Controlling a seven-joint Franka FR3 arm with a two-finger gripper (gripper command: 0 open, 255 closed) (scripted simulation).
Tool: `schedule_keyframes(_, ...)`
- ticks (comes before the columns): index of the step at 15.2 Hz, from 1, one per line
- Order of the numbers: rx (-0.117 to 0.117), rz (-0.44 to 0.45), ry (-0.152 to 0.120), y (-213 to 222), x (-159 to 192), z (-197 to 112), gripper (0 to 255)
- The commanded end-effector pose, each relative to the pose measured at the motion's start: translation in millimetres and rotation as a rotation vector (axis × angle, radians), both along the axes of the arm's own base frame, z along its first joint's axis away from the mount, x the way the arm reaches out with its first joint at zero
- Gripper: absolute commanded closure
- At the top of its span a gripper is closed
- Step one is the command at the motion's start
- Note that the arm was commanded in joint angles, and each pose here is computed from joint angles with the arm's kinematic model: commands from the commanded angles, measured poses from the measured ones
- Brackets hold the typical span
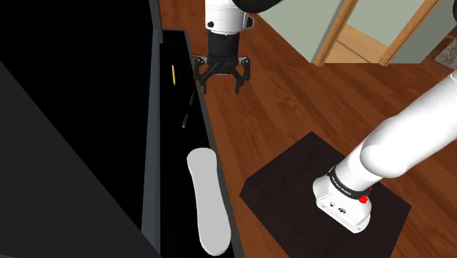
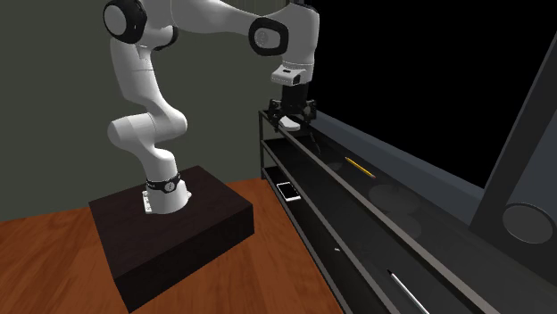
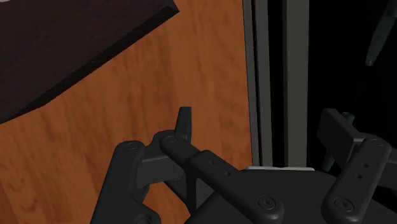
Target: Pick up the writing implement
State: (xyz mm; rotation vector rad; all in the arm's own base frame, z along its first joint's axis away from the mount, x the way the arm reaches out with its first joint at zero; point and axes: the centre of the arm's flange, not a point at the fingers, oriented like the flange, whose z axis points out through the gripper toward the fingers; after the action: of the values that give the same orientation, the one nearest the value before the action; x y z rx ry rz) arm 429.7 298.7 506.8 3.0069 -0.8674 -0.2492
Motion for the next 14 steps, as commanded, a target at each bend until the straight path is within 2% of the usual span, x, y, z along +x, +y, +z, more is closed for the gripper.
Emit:
schedule_keyframes(1,0.006,-0.047,0.000,19,19,-2,0)
schedule_keyframes(6,0.018,-0.145,0.001,58,60,-8,0)
schedule_keyframes(14,0.018,-0.145,0.001,58,60,-48,0)
